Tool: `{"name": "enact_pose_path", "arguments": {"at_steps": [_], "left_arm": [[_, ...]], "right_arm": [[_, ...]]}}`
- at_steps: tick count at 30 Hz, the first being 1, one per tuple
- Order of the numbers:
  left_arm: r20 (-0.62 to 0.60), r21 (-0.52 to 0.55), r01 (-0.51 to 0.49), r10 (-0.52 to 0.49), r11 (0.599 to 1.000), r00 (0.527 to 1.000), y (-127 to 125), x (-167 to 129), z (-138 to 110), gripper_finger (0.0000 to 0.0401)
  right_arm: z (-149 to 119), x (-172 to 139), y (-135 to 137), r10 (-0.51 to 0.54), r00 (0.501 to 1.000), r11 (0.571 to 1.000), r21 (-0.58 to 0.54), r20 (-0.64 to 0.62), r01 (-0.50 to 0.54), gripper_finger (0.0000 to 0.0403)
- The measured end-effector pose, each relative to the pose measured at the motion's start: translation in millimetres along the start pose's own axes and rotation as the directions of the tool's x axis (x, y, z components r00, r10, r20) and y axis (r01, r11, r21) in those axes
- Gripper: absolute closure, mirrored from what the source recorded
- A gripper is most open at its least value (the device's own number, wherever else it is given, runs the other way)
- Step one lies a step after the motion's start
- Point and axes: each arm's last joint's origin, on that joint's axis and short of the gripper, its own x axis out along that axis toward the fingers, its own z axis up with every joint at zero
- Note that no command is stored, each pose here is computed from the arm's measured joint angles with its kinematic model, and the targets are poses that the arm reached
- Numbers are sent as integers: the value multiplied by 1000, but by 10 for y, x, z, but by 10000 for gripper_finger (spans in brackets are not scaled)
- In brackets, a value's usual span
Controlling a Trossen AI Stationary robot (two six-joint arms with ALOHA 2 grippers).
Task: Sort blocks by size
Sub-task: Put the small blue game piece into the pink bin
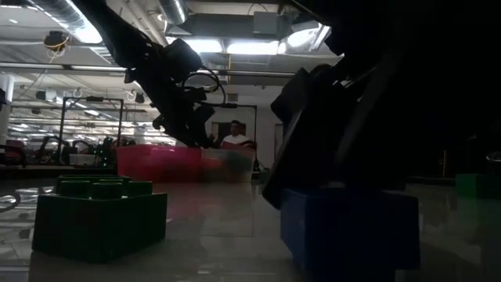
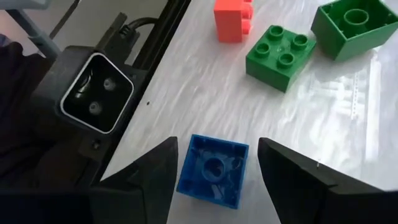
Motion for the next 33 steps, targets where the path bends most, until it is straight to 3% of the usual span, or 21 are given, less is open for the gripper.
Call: {"name": "enact_pose_path", "arguments": {"at_steps": [23, 33], "left_arm": [[7, 38, 1, -2, 999, 1000, -2, 0, 7, 169], [53, 52, 13, -16, 999, 998, -28, -42, 57, 169]], "right_arm": [[-44, -8, -103, -34, 997, 997, 64, -66, 38, 184], [-22, -13, -149, -5, 998, 998, 54, -64, 8, 267]]}}
